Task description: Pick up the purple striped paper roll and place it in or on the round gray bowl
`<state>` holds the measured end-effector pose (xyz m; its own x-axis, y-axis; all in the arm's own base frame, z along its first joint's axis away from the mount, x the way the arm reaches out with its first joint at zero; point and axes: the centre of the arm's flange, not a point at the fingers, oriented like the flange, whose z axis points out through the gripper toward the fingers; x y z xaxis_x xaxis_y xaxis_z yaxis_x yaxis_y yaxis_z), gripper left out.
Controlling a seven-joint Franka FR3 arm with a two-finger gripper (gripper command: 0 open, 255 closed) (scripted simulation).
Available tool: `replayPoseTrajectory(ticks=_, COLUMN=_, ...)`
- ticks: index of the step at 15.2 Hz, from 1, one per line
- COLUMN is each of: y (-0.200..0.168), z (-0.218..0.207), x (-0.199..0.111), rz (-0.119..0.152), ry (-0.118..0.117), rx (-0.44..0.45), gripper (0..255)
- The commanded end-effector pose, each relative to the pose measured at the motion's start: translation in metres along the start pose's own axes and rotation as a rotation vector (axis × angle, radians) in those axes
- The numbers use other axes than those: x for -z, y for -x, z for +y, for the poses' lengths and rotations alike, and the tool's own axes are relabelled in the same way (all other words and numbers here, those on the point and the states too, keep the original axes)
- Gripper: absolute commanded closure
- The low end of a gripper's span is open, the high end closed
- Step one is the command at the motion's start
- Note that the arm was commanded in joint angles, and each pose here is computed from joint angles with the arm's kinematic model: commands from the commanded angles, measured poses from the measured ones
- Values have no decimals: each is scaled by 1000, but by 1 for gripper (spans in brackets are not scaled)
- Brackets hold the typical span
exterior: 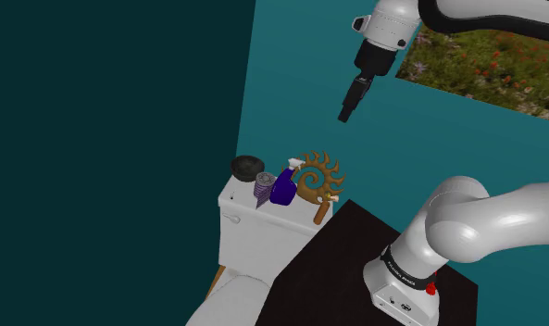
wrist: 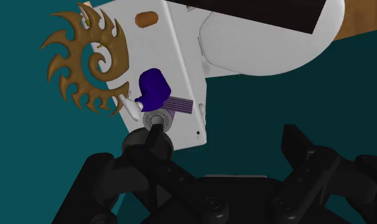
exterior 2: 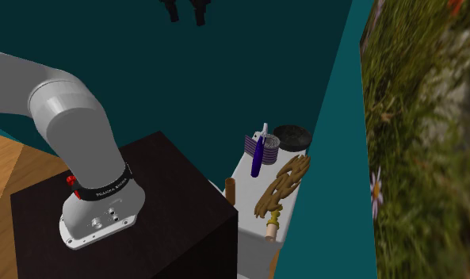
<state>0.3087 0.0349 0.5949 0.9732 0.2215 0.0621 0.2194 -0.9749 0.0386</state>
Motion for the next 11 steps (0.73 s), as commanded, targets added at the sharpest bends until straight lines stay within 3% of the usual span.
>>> replayPoseTrajectory(ticks=1, y=0, z=0, x=0, rz=0, ry=0, rx=0, gripper=0)
replayPoseTrajectory(ticks=11, y=-58, z=20, x=-118, rz=-22, ry=0, rx=-156, gripper=0)
